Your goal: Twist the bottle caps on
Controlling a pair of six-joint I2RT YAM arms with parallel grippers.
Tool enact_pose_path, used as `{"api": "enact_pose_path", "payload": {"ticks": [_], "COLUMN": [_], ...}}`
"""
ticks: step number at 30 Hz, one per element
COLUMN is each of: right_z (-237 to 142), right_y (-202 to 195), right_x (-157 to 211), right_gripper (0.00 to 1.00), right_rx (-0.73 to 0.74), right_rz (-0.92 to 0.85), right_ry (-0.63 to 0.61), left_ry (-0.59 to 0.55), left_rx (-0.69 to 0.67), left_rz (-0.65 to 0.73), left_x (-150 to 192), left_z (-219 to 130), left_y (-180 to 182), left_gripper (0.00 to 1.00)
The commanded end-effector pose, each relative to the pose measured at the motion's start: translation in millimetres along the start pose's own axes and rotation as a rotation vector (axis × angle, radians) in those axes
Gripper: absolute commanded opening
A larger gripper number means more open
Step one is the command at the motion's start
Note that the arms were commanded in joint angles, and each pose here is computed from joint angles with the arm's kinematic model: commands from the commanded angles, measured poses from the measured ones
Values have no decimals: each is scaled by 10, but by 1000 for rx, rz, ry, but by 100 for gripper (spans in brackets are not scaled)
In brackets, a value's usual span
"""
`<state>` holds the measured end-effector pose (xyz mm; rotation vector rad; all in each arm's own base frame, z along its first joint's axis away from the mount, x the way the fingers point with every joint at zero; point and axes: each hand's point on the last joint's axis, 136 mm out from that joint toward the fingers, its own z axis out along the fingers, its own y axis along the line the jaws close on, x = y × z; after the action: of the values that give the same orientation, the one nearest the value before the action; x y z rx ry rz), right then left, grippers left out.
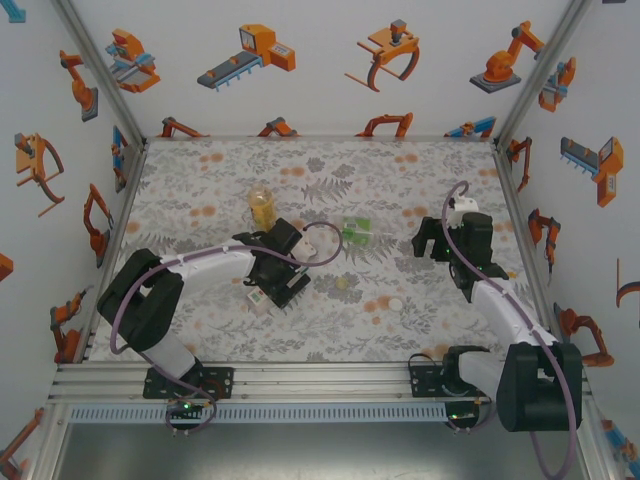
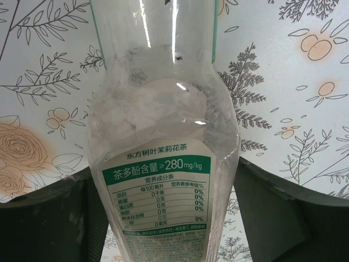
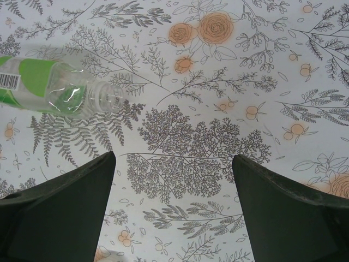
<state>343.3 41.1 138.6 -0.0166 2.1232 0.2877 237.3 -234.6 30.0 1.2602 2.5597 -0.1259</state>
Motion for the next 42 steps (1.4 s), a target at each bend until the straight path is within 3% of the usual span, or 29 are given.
{"api": "enact_pose_path", "payload": {"ticks": [1,8,14,23,30,37,42], "right_z": [-6,-3,2,-42,-203,-315,-368], "right_y": [19,36,114,329,730,1088,1212], "right_x": [18,28,32,67,142,330,453], "right_gripper": [78,78,78,76,74,73,70], "right_rx": [2,-3,-29,-86,-170,-160,-106], "right_rz": [4,0,-2,5,-19,-79,-94], "right_ry": [10,16,45,81,168,317,406], "left_ry": [42,12,-121,-447,-708,-859,-950], "left_rx": [26,29,47,92,163,262,303], "left_rz": [28,32,46,155,233,291,314], "left_x": [72,3,-264,-816,-1086,-1179,-1117], "left_z": [56,8,-259,-1323,-2125,-2455,-2576], "left_y": [-47,-40,-60,-129,-193,-275,-302], "left_gripper": [71,58,53,43,28,11,6]}}
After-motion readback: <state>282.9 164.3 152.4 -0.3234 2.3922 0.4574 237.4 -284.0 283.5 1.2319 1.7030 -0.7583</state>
